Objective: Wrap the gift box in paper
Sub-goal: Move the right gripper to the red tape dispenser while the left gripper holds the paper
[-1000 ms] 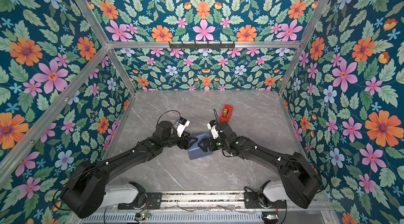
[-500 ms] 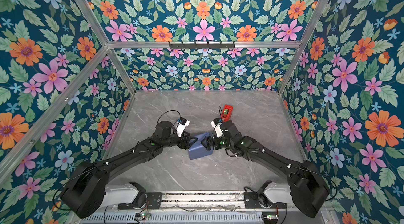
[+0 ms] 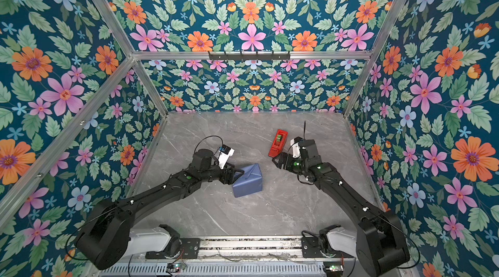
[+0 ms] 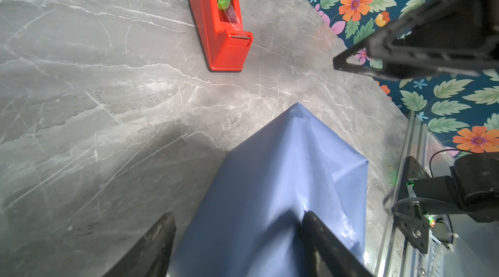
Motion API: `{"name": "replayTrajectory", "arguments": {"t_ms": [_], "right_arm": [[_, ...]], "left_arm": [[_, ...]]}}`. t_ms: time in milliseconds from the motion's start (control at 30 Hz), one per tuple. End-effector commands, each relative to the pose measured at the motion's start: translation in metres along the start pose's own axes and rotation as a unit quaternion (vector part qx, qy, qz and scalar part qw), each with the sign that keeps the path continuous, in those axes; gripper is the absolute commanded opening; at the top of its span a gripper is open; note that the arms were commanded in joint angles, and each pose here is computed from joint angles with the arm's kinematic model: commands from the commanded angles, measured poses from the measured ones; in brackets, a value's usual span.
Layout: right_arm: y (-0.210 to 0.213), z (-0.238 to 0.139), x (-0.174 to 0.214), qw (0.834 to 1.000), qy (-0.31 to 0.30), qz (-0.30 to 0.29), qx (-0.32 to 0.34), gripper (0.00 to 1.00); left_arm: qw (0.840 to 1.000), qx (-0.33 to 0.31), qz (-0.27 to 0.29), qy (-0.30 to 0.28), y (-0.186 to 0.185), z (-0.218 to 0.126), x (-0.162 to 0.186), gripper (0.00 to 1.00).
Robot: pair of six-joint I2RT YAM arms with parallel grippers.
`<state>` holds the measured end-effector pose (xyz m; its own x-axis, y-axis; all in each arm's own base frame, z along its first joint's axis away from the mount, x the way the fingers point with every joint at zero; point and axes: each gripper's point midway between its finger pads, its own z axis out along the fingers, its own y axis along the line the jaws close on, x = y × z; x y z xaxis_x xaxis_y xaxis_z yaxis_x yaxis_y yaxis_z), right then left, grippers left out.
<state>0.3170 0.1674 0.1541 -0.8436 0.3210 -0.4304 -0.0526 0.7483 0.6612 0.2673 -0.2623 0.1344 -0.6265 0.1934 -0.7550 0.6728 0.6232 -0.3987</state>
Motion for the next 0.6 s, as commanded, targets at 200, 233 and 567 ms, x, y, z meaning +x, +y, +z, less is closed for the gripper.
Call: {"name": "replayTrajectory", "arguments": {"t_ms": [200, 233, 567], "right_arm": [[0.006, 0.019, -0.036, 1.0, 0.002, 0.022, 0.001, 0.81], [0.005, 0.022, -0.037, 1.0, 0.003, 0.024, 0.005, 0.8], [-0.006, 0.042, -0.052, 0.999, 0.014, 0.048, 0.016, 0.75]], "left_arm": [[0.999, -0.011, -0.029, 0.039, 0.005, 0.002, 0.015, 0.74], [0.999, -0.011, -0.03, 0.04, 0.005, 0.002, 0.016, 0.74], [0.998, -0.011, -0.045, 0.042, 0.006, 0.004, 0.017, 0.74]]}}
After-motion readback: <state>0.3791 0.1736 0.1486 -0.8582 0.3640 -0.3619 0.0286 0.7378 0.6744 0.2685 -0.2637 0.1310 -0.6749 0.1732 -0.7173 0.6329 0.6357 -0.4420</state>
